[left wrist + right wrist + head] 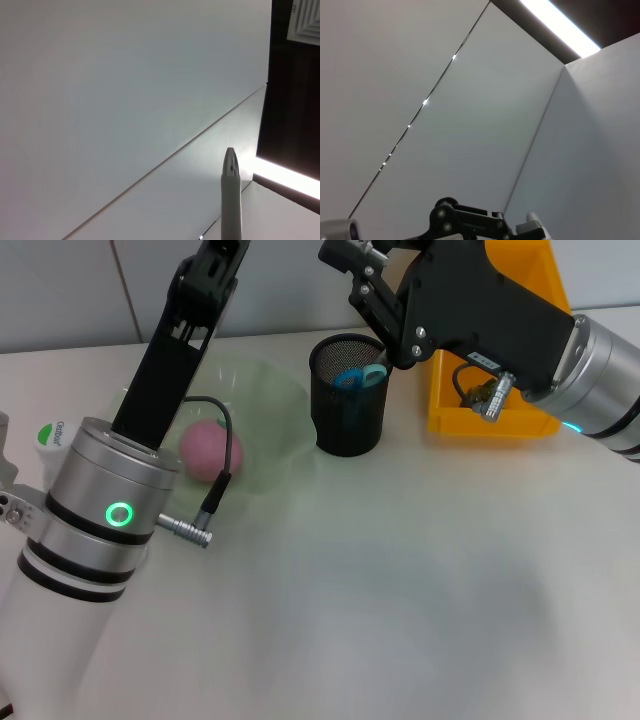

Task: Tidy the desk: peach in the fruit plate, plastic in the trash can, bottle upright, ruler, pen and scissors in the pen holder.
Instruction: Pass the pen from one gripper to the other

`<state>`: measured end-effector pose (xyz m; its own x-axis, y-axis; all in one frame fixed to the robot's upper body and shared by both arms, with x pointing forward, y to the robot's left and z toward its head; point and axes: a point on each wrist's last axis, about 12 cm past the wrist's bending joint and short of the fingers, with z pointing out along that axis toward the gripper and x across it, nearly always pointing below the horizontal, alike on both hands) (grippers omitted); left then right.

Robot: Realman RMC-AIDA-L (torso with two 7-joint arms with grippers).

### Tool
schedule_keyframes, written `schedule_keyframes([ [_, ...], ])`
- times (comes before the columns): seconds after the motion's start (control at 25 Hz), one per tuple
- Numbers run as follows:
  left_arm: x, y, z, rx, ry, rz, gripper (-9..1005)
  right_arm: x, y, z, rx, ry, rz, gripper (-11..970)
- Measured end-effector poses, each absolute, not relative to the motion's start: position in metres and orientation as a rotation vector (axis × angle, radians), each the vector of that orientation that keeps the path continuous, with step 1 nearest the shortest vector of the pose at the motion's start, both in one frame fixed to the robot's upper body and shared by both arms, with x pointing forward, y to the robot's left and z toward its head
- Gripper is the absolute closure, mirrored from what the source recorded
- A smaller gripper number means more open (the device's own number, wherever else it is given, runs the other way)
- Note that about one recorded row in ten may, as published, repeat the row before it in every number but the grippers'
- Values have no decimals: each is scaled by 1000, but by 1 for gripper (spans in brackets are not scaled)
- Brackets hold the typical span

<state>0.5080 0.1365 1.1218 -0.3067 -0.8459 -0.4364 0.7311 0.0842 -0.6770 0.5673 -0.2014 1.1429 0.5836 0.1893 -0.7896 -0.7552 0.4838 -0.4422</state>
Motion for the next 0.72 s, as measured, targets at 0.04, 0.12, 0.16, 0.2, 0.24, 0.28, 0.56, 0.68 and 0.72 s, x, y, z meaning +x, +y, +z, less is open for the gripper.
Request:
schedule_keyframes([
  [0.04,508,136,1122,-151,1042,-1572,869,567,-201,1143,-884,742,644,833],
  [0.12,507,137,1121,-155,1044,-1573,869,567,-201,1143,-885,743,644,833],
  [0.16,507,137,1120,-158,1046,-1572,869,567,-201,1142,-885,743,645,833],
  [0.2,507,138,1120,-161,1047,-1571,869,567,-202,1142,-885,743,645,833],
  [0.24,507,138,1120,-162,1047,-1570,854,567,-202,1142,-885,743,645,833],
  [0.28,507,139,1120,-164,1047,-1569,839,567,-202,1142,-885,743,645,833],
  [0.56,507,140,1120,-170,1045,-1565,734,567,-202,1143,-883,742,643,834],
  [0.68,507,140,1120,-171,1044,-1564,625,567,-202,1143,-881,742,641,834],
  [0.72,507,140,1120,-171,1044,-1564,545,567,-202,1143,-880,742,640,834],
])
